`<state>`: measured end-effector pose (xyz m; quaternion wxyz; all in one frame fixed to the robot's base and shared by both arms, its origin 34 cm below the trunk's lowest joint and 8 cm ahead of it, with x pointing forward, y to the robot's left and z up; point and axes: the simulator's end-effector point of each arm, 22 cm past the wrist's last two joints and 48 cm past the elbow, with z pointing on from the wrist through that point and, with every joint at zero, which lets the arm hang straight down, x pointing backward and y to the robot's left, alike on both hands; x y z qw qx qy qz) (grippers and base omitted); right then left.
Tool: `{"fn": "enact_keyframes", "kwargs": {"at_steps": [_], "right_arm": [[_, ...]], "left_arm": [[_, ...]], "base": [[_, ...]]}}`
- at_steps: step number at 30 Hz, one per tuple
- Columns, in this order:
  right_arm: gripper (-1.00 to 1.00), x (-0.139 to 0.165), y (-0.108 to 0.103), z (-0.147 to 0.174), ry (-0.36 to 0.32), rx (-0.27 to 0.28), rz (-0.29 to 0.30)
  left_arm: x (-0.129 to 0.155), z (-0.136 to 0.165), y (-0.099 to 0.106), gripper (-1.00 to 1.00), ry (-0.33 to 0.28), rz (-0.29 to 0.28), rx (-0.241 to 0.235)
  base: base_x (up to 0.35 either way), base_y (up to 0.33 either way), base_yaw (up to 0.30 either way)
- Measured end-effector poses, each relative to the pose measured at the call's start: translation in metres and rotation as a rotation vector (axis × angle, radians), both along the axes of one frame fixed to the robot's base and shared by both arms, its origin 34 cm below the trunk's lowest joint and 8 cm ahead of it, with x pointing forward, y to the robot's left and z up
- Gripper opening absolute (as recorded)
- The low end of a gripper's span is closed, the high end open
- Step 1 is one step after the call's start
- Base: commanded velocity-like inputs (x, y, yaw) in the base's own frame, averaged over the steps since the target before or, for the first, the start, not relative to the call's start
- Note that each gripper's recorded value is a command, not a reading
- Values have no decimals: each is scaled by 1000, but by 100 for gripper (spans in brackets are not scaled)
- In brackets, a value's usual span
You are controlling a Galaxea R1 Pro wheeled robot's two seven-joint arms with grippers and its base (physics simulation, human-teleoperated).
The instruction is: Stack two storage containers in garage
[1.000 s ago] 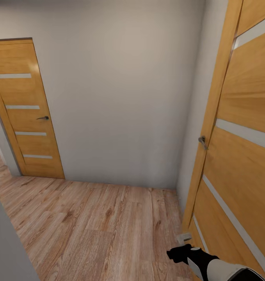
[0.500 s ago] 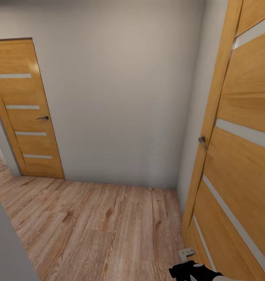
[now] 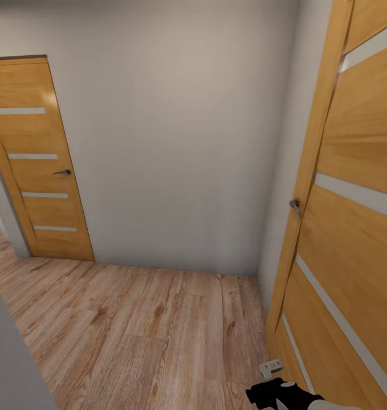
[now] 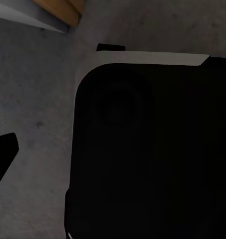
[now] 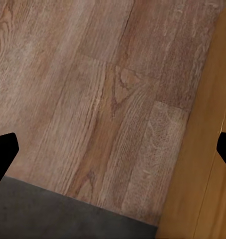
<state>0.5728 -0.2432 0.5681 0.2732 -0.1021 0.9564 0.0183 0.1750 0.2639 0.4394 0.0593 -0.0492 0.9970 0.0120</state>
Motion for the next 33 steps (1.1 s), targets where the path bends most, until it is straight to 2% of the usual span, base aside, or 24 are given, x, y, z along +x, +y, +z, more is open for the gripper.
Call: {"fn": "enact_keyframes", "kwargs": {"at_steps": [8,33], "right_arm": [[100,3,-9,1,-12,-43,-30],[100,4,-16,1,-15,-48,-44]], "left_arm": [[0,0,0,100,0,0,0],[0,0,-1,100,0,0,-2]], "base": [[0,0,-182],[0,0,-4]]}}
